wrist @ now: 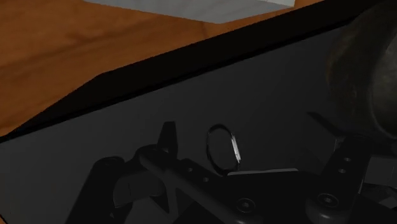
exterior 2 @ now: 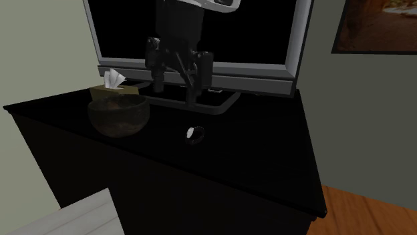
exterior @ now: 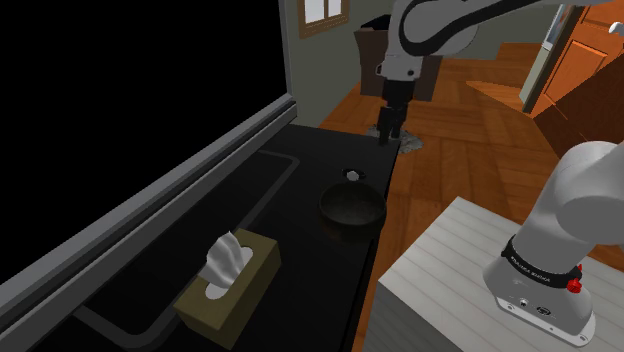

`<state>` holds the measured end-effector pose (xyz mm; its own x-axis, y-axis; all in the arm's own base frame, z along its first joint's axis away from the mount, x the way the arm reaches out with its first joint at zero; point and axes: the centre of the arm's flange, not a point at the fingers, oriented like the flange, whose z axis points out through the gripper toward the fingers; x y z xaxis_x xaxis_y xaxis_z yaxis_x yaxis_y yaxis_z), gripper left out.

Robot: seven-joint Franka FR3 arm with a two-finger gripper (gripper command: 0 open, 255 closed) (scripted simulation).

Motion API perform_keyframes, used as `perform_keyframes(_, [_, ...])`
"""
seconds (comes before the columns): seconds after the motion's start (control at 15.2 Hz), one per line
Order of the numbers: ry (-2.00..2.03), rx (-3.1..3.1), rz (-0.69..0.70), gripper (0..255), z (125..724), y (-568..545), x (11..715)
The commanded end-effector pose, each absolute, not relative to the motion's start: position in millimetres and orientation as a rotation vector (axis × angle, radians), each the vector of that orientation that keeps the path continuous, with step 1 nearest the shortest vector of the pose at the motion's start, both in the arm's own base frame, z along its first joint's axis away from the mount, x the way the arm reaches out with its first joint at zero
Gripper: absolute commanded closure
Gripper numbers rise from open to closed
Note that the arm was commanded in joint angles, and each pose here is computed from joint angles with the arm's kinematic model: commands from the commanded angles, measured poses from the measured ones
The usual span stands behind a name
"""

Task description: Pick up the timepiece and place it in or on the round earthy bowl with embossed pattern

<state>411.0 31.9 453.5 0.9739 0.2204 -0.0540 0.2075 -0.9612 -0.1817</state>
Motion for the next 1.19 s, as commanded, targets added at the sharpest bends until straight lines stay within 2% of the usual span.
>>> perform_keyframes(0.0, [-0.402,-2.931,0.096,0,436.8,40.6,428.4])
perform_keyframes(0.4, [-0.631,-2.875,0.064,0,386.6,70.5,480.3])
perform_keyframes(1.12, [-0.643,-2.871,0.062,0,344.8,79.7,479.7])
